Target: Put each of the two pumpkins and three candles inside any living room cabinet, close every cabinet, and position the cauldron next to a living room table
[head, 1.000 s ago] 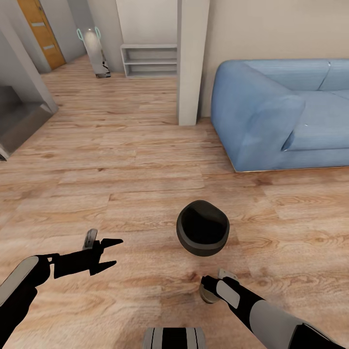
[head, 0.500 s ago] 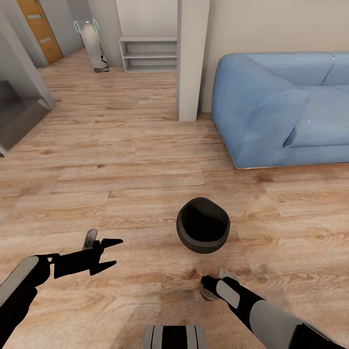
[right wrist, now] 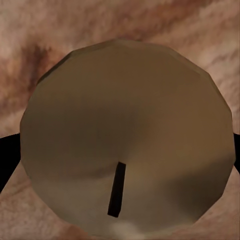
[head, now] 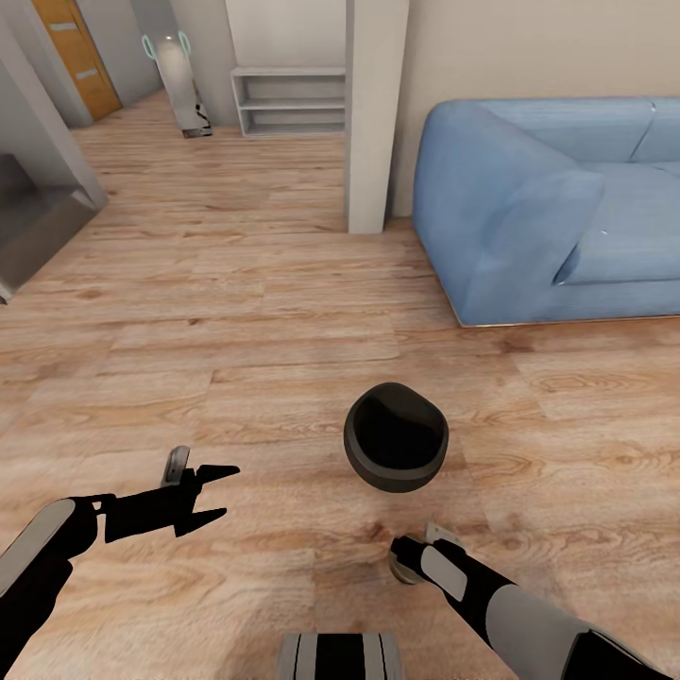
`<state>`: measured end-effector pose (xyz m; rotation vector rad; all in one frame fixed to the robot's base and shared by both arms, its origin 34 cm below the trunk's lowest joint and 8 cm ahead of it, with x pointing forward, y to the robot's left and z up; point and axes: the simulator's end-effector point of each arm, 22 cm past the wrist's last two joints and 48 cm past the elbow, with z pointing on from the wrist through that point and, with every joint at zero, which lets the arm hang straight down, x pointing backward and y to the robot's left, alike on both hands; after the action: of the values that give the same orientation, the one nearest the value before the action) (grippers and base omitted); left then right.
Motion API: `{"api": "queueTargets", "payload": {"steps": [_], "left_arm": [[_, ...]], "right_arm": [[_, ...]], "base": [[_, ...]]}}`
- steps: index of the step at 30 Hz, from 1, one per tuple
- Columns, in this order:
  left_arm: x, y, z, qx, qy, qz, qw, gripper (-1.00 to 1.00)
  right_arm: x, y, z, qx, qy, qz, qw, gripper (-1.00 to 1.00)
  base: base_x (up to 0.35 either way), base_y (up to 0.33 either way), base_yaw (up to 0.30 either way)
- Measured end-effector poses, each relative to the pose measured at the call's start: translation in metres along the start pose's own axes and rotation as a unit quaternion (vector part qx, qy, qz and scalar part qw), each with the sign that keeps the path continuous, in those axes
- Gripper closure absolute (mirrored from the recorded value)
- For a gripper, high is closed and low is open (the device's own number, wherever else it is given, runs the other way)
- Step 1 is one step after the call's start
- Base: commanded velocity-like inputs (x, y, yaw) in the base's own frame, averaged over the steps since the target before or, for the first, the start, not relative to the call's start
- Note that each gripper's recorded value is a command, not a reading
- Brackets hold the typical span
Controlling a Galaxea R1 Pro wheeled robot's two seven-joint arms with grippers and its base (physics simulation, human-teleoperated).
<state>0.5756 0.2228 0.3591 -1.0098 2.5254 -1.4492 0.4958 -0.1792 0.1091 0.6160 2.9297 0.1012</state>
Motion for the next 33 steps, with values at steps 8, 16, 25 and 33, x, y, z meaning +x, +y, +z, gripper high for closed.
{"api": "queueTargets", "payload": {"steps": [8,16,25,33], "left_arm": [[0.0002,-0.0002,0.0003,0.000,0.000,0.000,1.0000,-1.00],[0.0002,-0.0003,0.0003,0.001,0.000,0.000,1.0000,-1.00],[-0.0003,-0.0004,0.0001,0.002,0.000,-0.001,1.0000,-1.00],[0.0001,-0.0083,-0.0041,0.006,-0.003,0.005,1.0000,-1.00]], "right_arm": [[0.0002,-0.0003,0.0000,0.000,0.001,0.000,1.0000,1.00],[0.0001,-0.0003,0.0000,0.000,0.001,0.000,1.0000,1.00],[0.0004,-0.0005,0.0001,0.001,0.001,0.001,1.0000,1.00],[-0.0059,0.0015,-0.0059,-0.001,-0.006,0.000,1.0000,1.00]], "base": [[0.000,0.000,0.000],[0.000,0.000,0.000],[0.000,0.000,0.000],[0.000,0.000,0.000]]}}
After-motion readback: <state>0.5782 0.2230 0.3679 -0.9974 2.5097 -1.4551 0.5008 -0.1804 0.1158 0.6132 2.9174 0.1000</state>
